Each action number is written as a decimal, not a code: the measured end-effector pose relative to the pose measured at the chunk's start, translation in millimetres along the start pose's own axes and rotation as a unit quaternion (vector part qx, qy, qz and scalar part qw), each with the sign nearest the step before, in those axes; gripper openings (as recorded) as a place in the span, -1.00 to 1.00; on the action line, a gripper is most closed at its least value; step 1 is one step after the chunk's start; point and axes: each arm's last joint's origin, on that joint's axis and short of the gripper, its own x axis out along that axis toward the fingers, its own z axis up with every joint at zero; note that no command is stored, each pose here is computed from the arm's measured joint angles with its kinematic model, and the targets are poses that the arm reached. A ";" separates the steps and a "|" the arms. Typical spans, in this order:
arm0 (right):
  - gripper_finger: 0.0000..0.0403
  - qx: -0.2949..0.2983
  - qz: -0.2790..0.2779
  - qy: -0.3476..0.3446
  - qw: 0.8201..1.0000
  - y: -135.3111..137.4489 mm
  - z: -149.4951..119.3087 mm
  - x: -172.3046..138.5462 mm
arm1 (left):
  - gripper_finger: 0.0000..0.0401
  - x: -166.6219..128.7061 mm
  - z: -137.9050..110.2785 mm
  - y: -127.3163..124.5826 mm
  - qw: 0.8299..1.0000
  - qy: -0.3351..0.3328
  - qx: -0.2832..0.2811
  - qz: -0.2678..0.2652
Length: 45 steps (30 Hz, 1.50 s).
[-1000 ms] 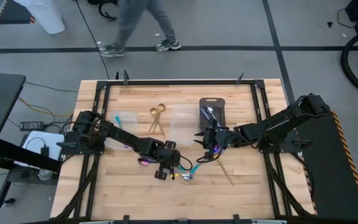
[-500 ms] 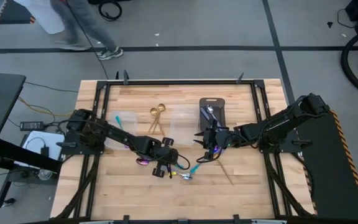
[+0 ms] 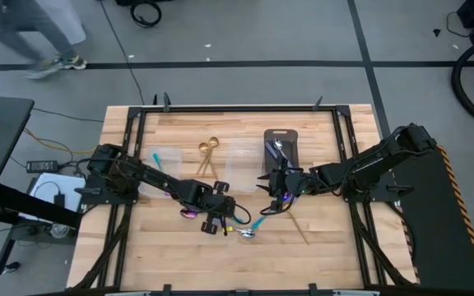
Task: Sort silverware by color (type)
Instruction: Put the blue spoon into the left transparent bin
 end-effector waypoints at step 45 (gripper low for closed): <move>-0.40 0.006 0.013 -0.007 1.000 0.8 1.5 0.0 | -0.60 6.2 -21.2 23.6 0.991 0.103 -0.077 0.043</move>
